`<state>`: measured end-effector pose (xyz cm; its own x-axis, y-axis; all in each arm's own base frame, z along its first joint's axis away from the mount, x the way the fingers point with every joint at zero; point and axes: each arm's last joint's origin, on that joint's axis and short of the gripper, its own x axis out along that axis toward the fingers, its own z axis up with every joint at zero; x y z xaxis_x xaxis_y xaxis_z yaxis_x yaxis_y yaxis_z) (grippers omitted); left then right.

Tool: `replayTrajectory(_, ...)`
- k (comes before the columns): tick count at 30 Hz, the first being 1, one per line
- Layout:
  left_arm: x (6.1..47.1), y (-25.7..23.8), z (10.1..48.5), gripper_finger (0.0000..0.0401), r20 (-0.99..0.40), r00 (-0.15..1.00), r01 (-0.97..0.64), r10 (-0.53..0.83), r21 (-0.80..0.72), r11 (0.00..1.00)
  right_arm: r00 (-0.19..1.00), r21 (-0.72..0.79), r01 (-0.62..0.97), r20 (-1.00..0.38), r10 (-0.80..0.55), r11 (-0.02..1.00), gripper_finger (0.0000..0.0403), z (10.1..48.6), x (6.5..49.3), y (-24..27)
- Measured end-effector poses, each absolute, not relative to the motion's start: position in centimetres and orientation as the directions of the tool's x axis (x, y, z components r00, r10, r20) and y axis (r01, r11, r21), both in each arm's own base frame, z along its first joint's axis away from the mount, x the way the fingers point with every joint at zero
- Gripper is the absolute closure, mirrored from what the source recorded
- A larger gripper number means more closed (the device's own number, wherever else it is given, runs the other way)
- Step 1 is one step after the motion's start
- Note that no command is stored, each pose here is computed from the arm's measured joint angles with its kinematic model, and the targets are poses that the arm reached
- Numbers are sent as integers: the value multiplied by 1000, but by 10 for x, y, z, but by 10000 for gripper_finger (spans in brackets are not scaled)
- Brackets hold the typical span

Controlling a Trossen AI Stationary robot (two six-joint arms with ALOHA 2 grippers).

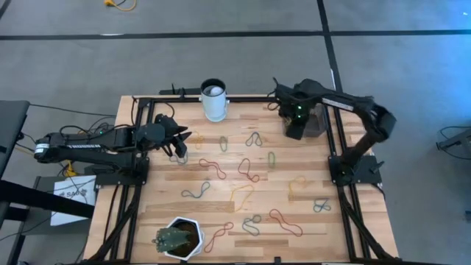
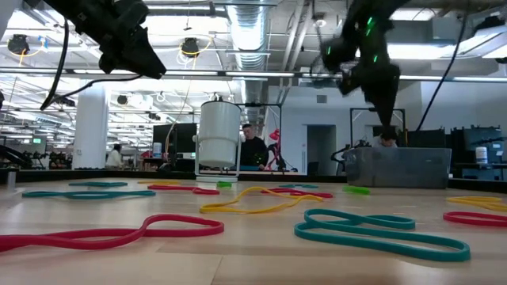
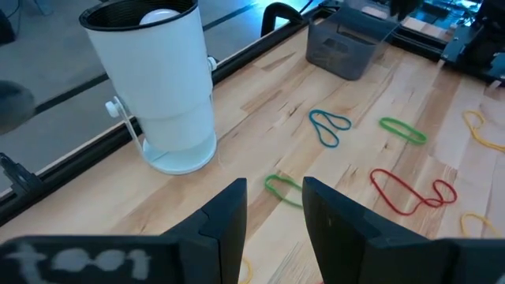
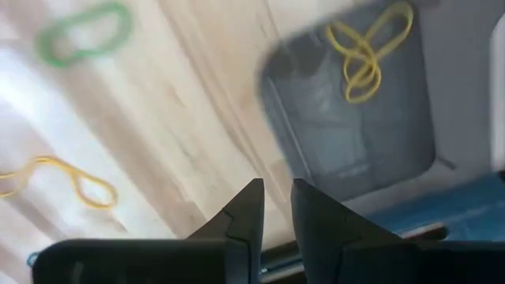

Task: Pick and place items into bin
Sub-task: Put the top yellow rubber band into the bin

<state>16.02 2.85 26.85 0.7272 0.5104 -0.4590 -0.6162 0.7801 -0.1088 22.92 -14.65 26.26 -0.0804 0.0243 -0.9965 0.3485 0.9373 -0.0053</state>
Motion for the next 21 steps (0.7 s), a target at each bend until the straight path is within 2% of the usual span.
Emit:
replayTrajectory(3,160,29,268,287,-460,727,-623,510,-129,772,55,-4,292,-998,-20,956,344,290,223,-123)
replayTrajectory(5,160,28,268,287,-469,731,-618,496,-146,773,197,27,240,-980,-22,971,344,307,218,-106)
replayTrajectory(9,160,28,263,287,-510,715,-618,477,-143,773,463,166,68,-879,116,984,344,331,205,-73)
replayTrajectory(12,163,31,256,287,-546,657,-703,519,-195,684,602,215,-88,-766,224,973,344,336,196,-53)
replayTrajectory(15,174,36,242,287,-612,585,-739,532,-132,661,679,214,-182,-678,280,960,344,329,192,-37)
replayTrajectory(21,201,56,204,287,-741,431,-735,514,42,676,699,316,-171,-629,341,933,344,295,195,-14)
